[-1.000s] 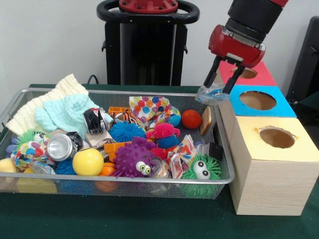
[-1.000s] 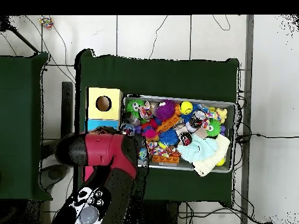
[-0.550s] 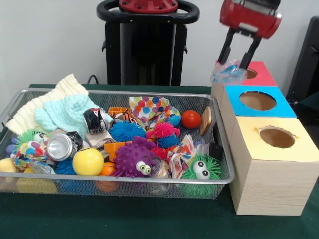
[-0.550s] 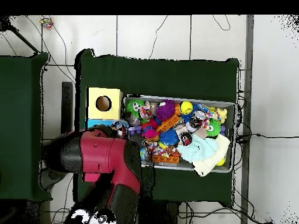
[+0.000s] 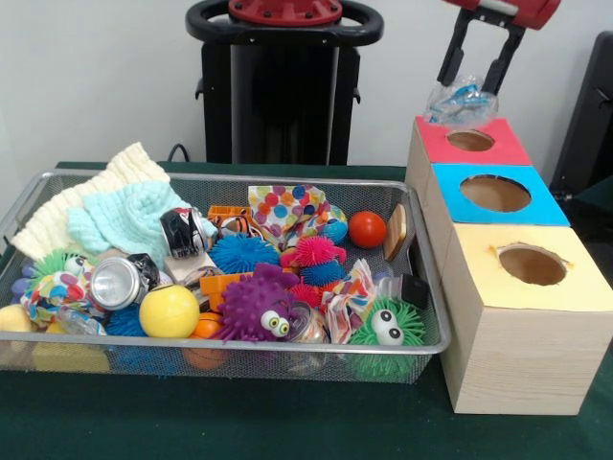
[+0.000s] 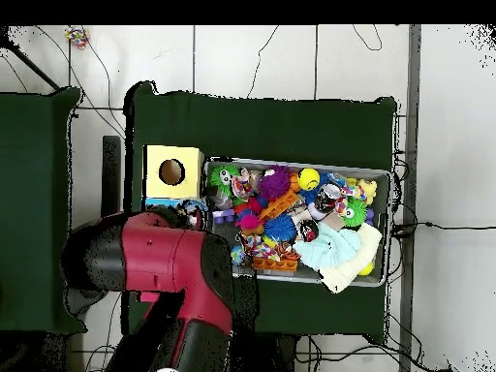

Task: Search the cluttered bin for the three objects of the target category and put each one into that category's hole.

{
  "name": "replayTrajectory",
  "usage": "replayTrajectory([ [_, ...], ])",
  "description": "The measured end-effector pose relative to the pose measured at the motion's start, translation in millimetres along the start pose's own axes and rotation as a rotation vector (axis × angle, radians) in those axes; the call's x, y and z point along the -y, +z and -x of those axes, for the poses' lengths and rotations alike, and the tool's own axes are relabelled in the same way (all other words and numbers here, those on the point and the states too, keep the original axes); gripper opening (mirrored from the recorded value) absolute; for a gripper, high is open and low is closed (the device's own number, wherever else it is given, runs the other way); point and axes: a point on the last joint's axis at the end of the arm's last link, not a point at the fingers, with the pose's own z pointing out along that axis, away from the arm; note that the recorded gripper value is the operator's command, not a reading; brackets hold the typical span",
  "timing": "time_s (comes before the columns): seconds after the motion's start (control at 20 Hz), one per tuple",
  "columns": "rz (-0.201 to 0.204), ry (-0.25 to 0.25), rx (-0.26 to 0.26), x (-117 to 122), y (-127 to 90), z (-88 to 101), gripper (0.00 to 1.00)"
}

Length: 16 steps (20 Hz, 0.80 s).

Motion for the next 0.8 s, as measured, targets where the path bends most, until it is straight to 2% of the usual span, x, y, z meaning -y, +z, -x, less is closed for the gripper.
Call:
replayTrajectory([
  [0.2,-0.014,-0.020,-0.021,-8.8,18.8,-2.8,0.00],
  [0.25,-0.023,-0.034,-0.034,-16.3,33.4,-5.9,0.00],
  [0.4,-0.028,-0.043,-0.043,-21.9,44.3,-8.7,0.00],
  [0.45,-0.034,-0.053,-0.055,-28.6,57.2,-13.0,0.00],
  [0.8,-0.052,-0.084,-0.084,-45.5,86.9,-28.8,0.00],
])
